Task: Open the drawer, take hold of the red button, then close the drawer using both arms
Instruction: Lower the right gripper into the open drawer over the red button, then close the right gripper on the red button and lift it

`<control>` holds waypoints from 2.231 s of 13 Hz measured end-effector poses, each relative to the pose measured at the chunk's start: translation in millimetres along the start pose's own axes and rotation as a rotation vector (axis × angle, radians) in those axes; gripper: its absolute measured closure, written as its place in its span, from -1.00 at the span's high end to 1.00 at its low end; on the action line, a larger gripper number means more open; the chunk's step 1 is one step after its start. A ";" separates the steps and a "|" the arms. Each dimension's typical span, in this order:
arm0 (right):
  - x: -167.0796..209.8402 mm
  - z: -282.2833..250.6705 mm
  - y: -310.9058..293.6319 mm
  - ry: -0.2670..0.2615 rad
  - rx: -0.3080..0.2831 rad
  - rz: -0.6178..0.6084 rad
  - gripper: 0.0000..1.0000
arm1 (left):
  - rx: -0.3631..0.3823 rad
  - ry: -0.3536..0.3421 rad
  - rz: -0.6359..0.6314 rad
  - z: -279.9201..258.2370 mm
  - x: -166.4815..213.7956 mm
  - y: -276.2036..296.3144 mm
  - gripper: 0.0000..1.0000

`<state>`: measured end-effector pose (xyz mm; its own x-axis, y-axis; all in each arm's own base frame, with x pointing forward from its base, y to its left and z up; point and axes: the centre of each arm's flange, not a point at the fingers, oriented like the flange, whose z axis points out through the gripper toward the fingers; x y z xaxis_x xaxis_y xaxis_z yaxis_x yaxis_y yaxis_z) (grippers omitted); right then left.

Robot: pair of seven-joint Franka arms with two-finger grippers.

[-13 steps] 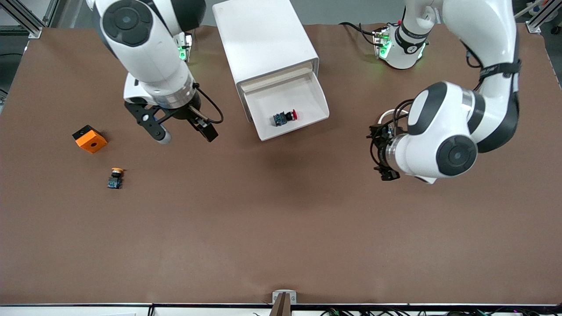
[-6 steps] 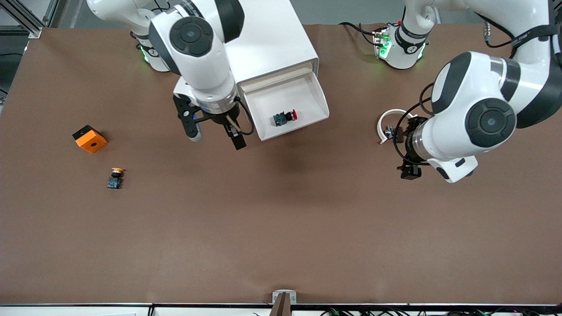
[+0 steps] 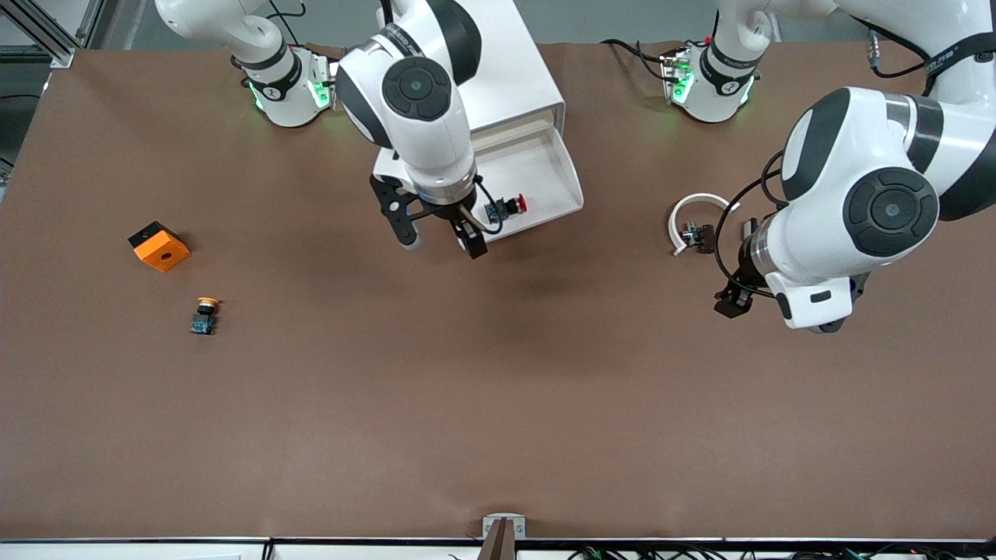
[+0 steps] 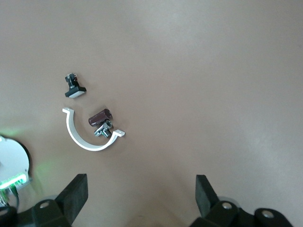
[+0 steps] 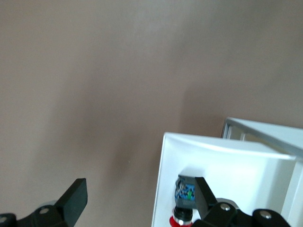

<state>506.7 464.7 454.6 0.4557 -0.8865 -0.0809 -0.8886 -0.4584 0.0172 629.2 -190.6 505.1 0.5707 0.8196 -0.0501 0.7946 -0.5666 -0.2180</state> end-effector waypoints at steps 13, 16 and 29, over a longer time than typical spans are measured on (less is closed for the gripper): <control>-56.6 81.3 27.7 0.010 -0.108 -0.012 1.00 | -0.038 0.015 0.111 -5.1 -2.7 4.0 1.00; -61.8 86.8 31.9 0.014 -0.117 -0.014 1.00 | -0.040 0.016 0.113 -6.5 -2.3 3.2 1.00; -69.4 124.2 34.6 0.031 -0.151 -0.024 1.00 | -0.049 0.018 0.128 -12.0 6.5 -3.0 1.00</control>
<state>437.8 518.4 337.0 0.4805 -0.8754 -0.0522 -0.8604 -0.4821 0.1653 632.9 -184.6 517.1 0.6713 0.7390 -0.0565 0.7241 -0.6702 -0.1631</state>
